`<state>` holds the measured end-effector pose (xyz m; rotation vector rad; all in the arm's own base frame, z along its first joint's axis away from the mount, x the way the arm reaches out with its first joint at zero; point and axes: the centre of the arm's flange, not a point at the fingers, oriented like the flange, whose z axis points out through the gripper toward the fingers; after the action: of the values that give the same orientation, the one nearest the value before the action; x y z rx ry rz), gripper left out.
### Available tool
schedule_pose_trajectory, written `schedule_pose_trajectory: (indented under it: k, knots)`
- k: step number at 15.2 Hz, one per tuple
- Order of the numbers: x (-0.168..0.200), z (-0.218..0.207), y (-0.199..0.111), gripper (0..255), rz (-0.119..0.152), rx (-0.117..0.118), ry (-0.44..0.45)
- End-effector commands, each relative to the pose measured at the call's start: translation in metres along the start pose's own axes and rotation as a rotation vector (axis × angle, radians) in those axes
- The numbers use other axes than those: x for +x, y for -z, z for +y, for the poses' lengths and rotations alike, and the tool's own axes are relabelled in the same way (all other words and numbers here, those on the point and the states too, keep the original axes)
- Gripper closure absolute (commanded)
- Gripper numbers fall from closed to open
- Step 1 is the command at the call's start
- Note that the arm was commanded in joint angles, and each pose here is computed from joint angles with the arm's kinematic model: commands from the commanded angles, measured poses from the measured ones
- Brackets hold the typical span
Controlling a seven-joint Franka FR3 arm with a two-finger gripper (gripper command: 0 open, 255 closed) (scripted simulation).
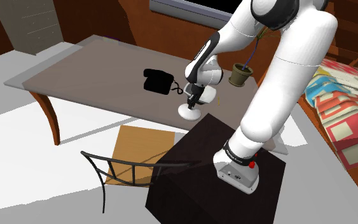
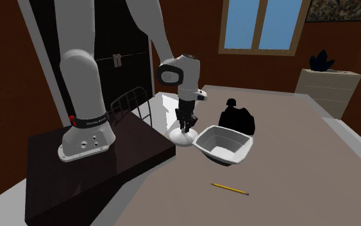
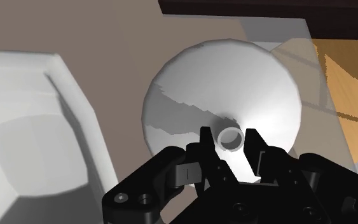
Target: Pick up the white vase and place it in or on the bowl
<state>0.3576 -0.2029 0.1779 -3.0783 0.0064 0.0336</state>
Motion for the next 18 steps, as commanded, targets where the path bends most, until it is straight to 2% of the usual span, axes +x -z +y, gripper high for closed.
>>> schedule_pose_trajectory:
  k: [1,6,18]
  knots:
    - [0.000,0.000,0.000,255,-0.001,0.000,-0.001]
    - [0.000,0.000,0.000,255,-0.001,0.000,-0.001]
    - [-0.002,-0.004,0.063,255,-0.001,0.000,-0.001]
